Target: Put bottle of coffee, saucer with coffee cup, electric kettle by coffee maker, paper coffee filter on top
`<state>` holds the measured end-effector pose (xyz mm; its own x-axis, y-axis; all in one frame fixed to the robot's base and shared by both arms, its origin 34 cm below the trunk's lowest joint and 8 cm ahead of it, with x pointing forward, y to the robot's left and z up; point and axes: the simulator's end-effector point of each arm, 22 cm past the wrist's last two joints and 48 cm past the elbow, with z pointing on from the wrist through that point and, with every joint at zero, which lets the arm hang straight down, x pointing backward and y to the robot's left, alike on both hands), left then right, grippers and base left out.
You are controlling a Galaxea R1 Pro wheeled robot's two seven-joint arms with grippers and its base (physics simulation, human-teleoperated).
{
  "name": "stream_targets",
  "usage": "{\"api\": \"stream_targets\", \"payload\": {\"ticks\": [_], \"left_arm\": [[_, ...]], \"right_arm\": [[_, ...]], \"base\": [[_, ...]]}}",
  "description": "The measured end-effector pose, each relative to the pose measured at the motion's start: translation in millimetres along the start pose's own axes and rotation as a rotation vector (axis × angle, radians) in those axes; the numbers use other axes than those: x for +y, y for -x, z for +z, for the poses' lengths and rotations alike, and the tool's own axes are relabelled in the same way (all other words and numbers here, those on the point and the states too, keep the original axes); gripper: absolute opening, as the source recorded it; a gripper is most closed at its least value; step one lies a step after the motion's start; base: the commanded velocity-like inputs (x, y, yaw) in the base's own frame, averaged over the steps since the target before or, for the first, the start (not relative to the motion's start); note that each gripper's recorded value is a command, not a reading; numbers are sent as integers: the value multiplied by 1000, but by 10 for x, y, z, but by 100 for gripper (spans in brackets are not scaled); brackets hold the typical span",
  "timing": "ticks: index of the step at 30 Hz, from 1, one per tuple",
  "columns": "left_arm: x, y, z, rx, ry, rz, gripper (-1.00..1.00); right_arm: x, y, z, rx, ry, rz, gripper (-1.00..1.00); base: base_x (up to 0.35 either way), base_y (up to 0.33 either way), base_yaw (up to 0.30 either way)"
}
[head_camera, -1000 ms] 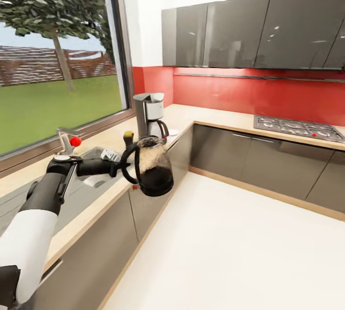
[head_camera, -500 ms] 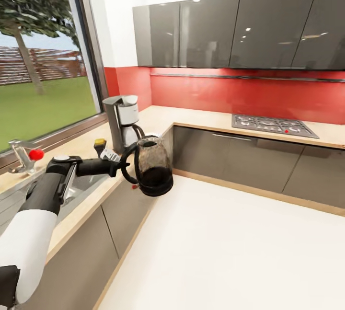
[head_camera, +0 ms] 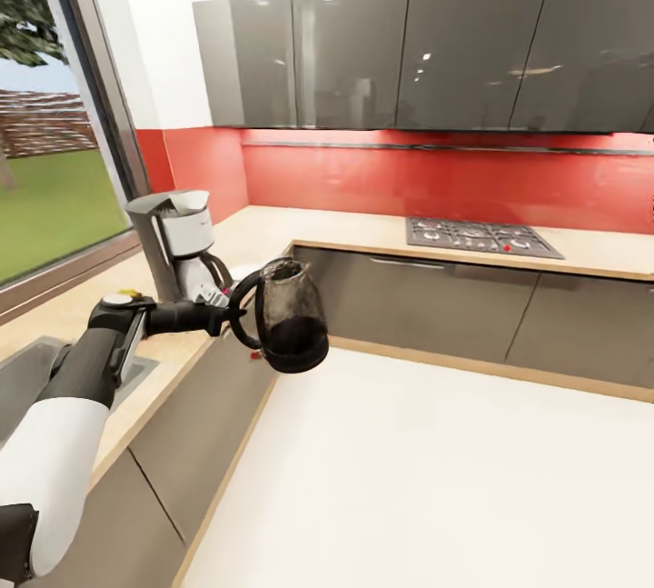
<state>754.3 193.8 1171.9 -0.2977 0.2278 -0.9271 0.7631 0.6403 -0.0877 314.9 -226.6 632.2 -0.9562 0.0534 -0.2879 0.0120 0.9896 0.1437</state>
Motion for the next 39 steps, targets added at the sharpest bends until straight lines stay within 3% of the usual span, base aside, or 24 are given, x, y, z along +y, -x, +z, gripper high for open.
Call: {"api": "stream_targets", "payload": {"ticks": [26,39], "left_arm": [[5,0,-7,0,1,2,-100],[-8,18,-21,-3,2,3,-100]], "right_arm": [[4,1,0,0,1,1,100],[3,19,-5,-5,1,-1,100]], "base": [[321,-57,-20],[283,-149,-224]]}}
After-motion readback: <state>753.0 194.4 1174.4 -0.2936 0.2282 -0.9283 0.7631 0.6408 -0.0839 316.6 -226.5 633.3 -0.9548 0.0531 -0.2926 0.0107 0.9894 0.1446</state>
